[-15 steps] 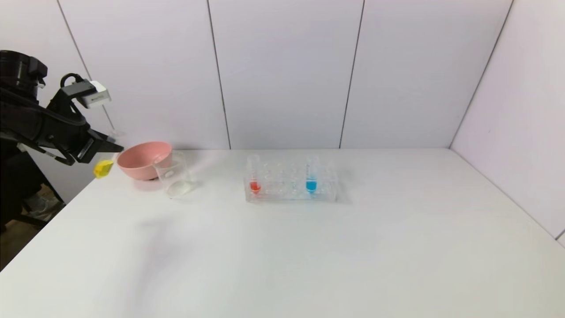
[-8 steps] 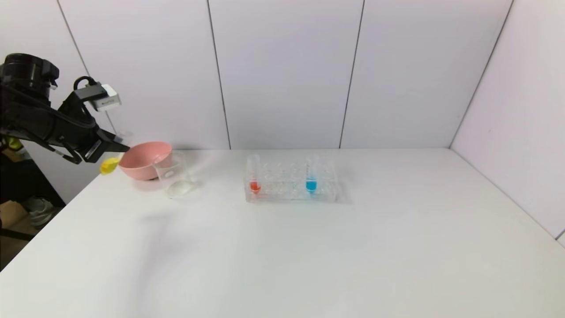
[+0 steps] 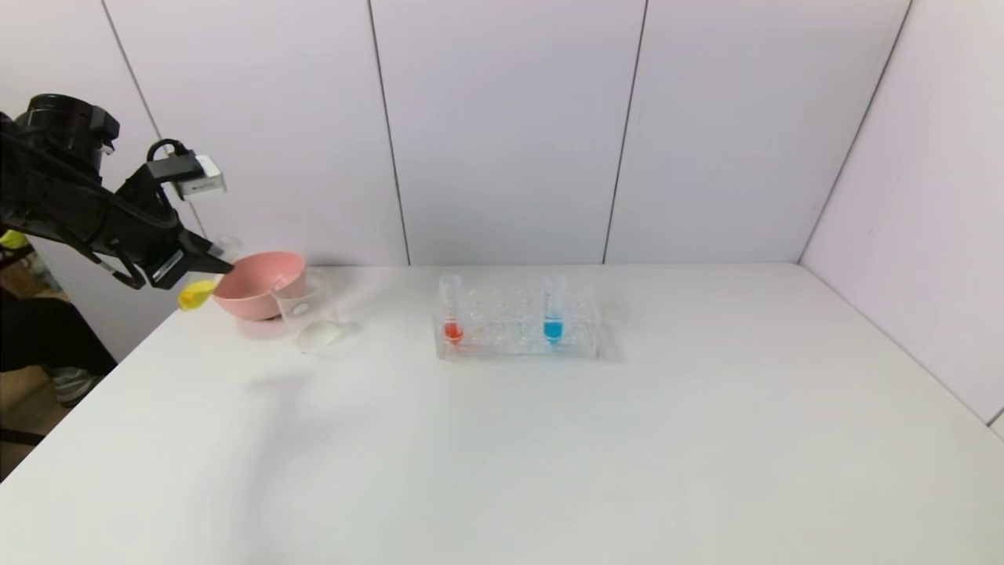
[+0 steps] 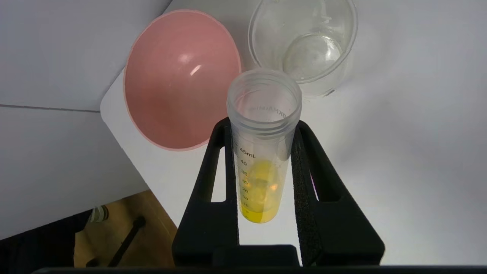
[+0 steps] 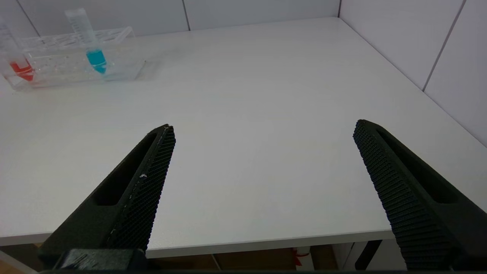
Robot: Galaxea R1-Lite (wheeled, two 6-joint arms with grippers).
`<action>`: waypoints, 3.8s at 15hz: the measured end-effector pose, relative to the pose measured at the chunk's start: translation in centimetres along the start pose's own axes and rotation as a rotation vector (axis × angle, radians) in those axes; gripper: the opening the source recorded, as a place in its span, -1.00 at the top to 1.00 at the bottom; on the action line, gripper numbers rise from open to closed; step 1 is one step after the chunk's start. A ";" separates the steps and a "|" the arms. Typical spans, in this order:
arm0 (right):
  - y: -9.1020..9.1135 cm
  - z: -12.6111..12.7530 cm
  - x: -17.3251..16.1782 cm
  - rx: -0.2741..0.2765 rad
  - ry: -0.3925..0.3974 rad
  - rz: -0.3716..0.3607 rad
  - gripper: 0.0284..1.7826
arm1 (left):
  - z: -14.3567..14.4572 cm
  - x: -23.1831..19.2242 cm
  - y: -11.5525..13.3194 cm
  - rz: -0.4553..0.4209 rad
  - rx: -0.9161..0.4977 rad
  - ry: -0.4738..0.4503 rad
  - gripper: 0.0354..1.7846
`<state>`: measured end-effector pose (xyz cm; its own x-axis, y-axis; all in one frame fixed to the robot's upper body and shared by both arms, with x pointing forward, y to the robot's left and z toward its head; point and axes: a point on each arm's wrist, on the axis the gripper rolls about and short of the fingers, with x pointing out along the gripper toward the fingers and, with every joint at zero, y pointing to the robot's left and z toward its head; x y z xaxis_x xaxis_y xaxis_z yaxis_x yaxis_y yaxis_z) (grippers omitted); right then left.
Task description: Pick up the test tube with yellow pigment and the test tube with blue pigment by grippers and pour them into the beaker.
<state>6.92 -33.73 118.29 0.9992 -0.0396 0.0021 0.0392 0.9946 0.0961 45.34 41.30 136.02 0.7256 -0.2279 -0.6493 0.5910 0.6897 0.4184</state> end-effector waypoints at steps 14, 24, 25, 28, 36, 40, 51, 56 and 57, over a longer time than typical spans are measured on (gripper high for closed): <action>0.0 0.0 0.0 0.000 0.000 0.000 -0.92 | 0.8 1.7 0.9 -0.032 0.227 0.061 0.55; 0.0 0.0 0.0 0.000 0.000 0.000 -0.92 | 0.8 2.7 0.6 -0.021 0.291 0.134 0.55; 0.0 0.0 0.0 0.000 0.000 0.000 -0.92 | 1.0 2.8 0.5 -0.020 0.303 0.137 0.55; 0.0 0.0 0.0 0.000 0.000 0.000 -0.92 | 1.7 3.4 0.0 -0.013 0.337 0.160 0.55; 0.0 0.0 0.0 0.000 0.000 0.000 -0.92 | 2.7 4.3 -0.9 -0.001 0.462 0.231 0.55; 0.0 0.0 0.0 0.000 0.000 0.000 -0.92 | 3.2 4.6 -1.3 0.005 0.504 0.252 0.55; 0.0 0.0 0.0 0.000 0.000 0.000 -0.92 | 4.1 5.1 -1.9 0.033 0.579 0.301 0.55; 0.0 0.0 0.0 0.000 0.000 0.000 -0.92 | 4.6 5.4 -2.3 0.057 0.641 0.363 0.55; 0.0 0.0 0.0 0.000 0.000 0.000 -0.92 | 4.7 5.4 -2.3 0.061 0.663 0.364 0.55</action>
<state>6.92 -33.73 118.29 0.9992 -0.0396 0.0021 0.0392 0.9946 0.0961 49.58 35.24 134.51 0.6698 0.1181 -0.7331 0.7249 0.1099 0.6800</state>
